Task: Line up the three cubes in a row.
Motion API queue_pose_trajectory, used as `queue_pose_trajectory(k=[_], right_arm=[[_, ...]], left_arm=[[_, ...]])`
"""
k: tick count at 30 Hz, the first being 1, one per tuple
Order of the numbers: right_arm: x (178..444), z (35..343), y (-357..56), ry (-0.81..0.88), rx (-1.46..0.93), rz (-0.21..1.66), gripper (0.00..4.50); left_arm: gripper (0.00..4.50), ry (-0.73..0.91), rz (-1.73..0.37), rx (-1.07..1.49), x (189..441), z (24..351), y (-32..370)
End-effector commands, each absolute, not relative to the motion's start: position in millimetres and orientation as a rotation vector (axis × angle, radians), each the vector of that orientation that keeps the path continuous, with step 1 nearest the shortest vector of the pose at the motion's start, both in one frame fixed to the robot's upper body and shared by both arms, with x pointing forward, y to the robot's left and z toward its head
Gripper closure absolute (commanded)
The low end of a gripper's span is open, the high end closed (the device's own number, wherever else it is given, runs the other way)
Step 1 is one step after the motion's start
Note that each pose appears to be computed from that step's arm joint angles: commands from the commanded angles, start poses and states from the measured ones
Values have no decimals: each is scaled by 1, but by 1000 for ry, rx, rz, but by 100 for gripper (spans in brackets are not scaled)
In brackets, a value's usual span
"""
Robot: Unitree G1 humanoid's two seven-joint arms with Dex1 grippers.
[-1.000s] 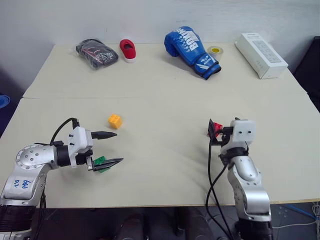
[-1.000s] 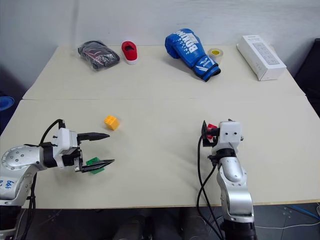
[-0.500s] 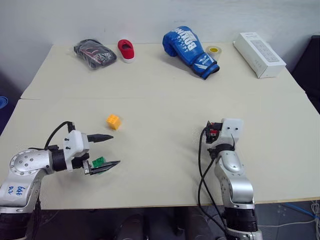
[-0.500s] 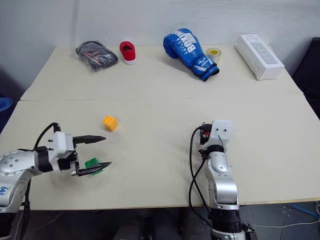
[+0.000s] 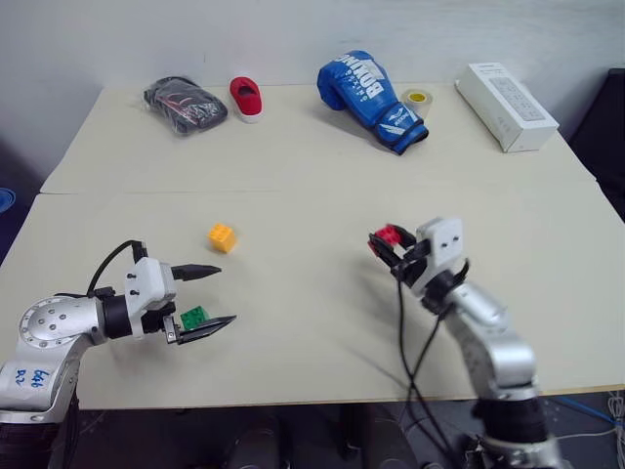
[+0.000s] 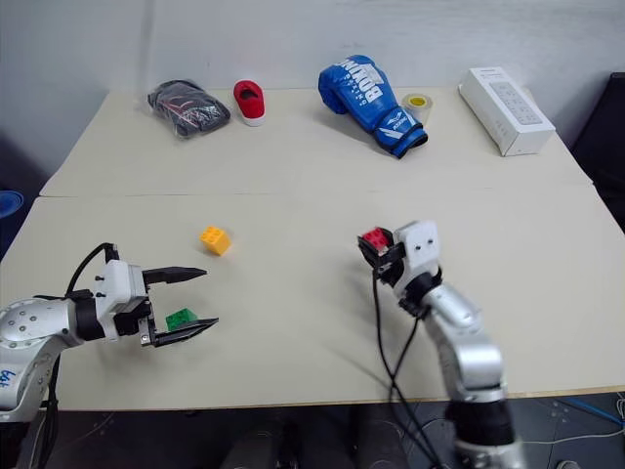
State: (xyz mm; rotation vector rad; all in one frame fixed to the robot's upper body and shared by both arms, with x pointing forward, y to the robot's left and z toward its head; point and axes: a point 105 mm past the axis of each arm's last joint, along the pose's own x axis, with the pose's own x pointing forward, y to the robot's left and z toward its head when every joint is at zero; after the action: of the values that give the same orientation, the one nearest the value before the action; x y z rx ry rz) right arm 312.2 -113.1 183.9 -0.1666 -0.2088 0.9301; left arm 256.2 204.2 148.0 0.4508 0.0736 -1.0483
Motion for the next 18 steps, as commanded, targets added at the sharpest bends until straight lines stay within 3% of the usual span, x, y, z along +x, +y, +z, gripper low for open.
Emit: queue_pose_trajectory(k=[1, 3, 6, 18], right_arm=[[276, 167, -102, -167, -334, 1378, 301], [268, 149, -111, -71, -415, 1537, 301], [273, 137, -116, -43, -448, 1614, 301], [303, 110, -116, -25, -497, 1650, 301]], left_arm=[[0, 19, -1048, 465, 256, 160, 200], [0, 4, -1072, 439, 252, 162, 196], [0, 5, -1151, 379, 240, 164, 188], [0, 49, -1218, 387, 232, 162, 186]])
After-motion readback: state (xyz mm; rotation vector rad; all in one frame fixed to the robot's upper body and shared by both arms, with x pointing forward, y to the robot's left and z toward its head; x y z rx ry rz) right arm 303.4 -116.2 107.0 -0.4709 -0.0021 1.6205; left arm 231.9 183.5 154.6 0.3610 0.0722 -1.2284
